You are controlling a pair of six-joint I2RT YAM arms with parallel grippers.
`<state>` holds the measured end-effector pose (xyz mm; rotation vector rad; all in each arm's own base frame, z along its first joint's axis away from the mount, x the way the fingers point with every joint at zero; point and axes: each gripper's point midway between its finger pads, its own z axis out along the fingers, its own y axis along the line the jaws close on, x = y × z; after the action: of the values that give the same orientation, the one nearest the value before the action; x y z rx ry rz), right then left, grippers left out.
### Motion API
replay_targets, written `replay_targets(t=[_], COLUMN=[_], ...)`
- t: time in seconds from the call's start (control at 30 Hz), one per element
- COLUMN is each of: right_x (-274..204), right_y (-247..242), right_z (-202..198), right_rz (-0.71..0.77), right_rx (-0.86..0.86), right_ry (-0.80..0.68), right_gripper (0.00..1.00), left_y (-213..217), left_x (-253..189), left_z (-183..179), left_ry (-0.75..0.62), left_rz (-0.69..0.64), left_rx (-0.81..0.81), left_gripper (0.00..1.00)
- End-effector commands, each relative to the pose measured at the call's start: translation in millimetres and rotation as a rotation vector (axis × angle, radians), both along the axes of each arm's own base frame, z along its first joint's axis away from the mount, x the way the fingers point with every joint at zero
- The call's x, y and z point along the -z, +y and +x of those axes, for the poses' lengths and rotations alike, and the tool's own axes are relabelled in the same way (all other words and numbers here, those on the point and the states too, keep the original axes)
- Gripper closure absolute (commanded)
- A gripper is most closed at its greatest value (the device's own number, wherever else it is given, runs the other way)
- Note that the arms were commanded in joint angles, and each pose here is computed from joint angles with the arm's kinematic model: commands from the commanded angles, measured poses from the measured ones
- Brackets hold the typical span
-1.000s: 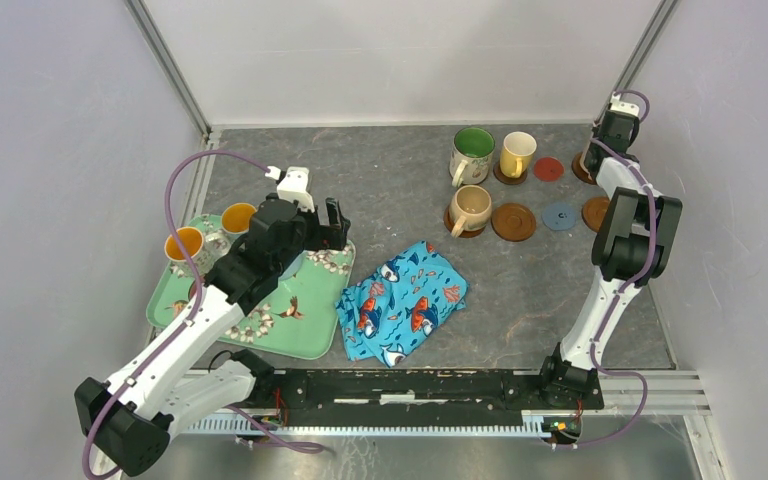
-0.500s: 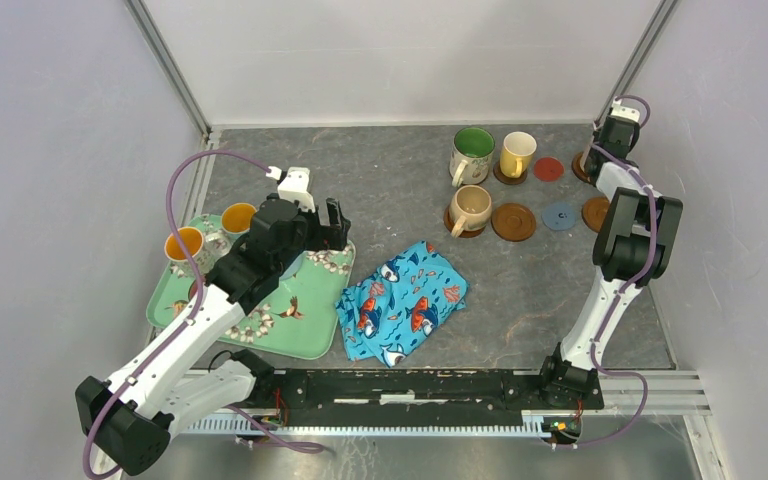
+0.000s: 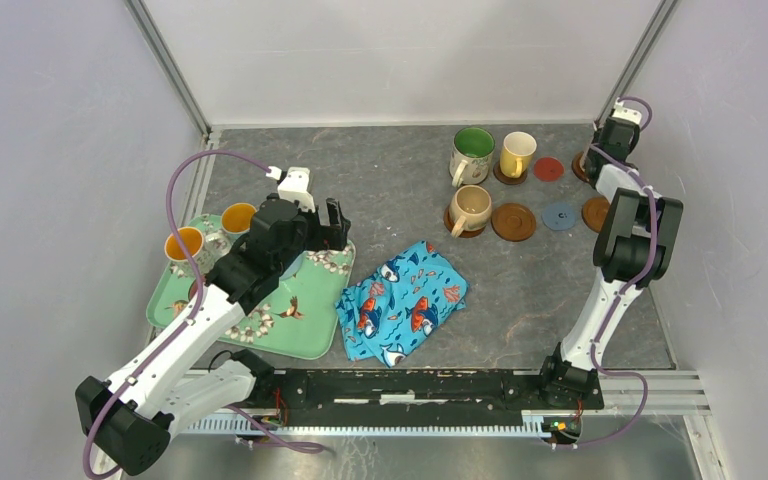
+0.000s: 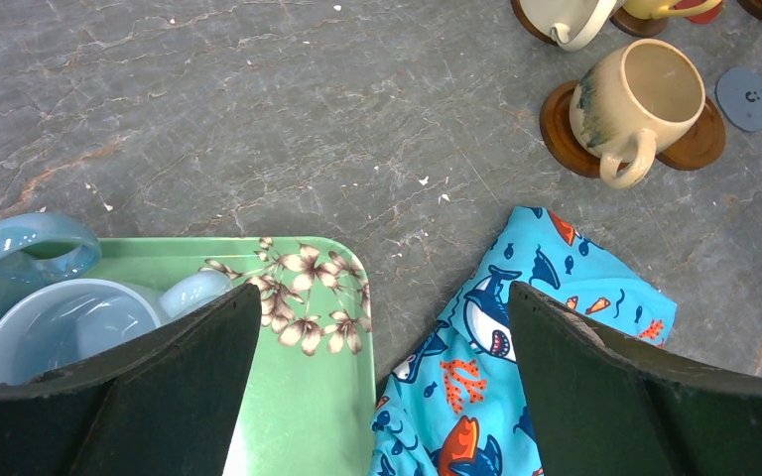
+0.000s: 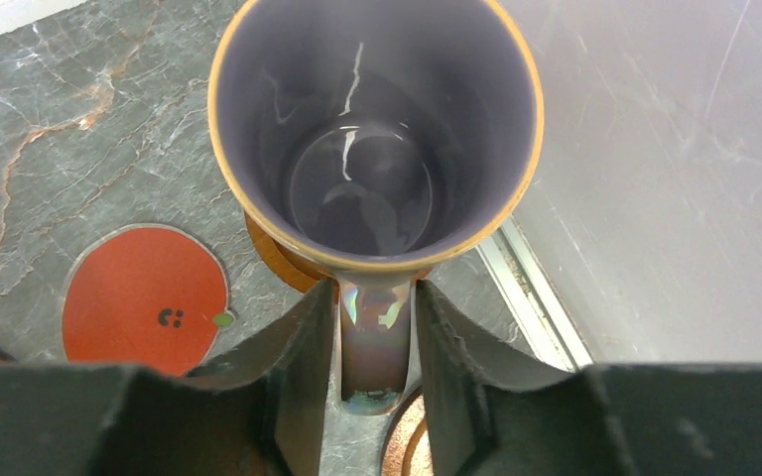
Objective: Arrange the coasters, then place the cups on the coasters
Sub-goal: Place the cup on the coaster.
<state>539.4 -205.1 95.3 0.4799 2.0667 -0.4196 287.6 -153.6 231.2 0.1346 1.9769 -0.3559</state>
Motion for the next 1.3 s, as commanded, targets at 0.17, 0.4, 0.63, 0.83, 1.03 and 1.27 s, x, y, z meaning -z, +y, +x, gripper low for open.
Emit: replay_targets(t=[0.17, 0.4, 0.63, 0.83, 1.03, 1.27], right_x=[-60, -79, -108, -115, -121, -137], right_y=[-6, -5, 11, 36, 77, 127], right_z=[3, -11, -47, -82, -105, -122], right_rz=[-0.013, 0.019, 0.040, 0.084, 0.097, 0.078], right_rx=[0.043, 0.103, 0.124, 0.077, -0.020, -0.152], right_ry=[-0.112, -0.100, -0.142, -0.174, -0.198, -0.231], right_gripper=[0.31, 0.15, 0.02, 0.02, 0.02, 0.02], left_y=[-2, -2, 0, 11, 32, 57], left_x=[-12, -12, -9, -3, 13, 25], left_z=[3, 3, 3, 0, -5, -15], left_ry=[-0.047, -0.044, -0.019, 0.029, 0.125, 0.179], left_rz=[0.006, -0.004, -0.018, -0.033, -0.069, -0.123], left_rx=[0.016, 0.009, -0.021, -0.106, -0.285, -0.490], left_gripper=[0.00, 0.00, 0.00, 0.00, 0.00, 0.00])
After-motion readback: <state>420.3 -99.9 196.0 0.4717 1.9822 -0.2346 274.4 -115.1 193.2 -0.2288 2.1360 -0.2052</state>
